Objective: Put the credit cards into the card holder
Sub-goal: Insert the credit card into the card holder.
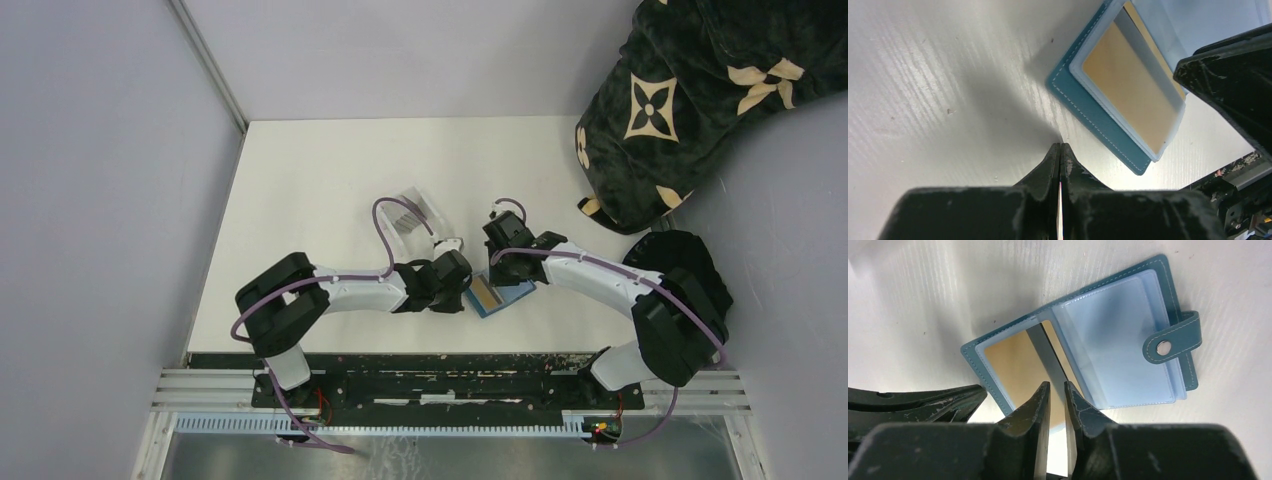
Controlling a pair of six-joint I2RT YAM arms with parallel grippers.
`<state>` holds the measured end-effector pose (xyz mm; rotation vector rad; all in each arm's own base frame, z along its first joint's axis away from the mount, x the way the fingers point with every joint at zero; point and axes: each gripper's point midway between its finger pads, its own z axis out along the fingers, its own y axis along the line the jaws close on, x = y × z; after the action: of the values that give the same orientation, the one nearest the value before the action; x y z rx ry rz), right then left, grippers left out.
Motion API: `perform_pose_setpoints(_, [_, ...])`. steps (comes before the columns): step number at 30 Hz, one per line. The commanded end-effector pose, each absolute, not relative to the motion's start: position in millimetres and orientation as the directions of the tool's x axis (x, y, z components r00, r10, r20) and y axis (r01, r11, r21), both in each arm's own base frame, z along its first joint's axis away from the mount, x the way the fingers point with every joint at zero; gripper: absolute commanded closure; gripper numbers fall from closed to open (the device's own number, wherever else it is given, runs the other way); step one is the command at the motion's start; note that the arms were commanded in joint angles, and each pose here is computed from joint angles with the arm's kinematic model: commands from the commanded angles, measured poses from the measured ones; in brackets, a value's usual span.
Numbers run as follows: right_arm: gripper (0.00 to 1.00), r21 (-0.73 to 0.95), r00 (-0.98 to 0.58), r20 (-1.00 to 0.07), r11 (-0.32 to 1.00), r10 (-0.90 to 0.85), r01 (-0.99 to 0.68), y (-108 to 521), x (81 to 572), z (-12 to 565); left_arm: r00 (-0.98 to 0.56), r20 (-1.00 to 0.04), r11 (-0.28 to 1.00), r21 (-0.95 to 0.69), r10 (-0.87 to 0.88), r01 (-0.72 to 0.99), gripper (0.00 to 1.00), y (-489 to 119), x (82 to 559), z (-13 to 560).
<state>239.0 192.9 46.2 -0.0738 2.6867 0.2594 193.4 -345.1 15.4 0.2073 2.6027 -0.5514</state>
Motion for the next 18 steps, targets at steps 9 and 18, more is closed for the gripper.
perform_pose_setpoints(9, [0.59,0.135,-0.841,-0.538,0.979,-0.055,-0.151,196.2,263.9,90.1,-0.817,-0.566,0.963,-0.145,0.108,0.227,0.91,-304.5,210.7,47.3])
perform_pose_setpoints(18, [0.42,0.13,-0.73,-0.674,0.954,-0.113,-0.269,232.7,316.6,139.9,-0.691,-0.717,0.982,-0.18,-0.096,0.051,0.66,-242.0,259.5,139.6])
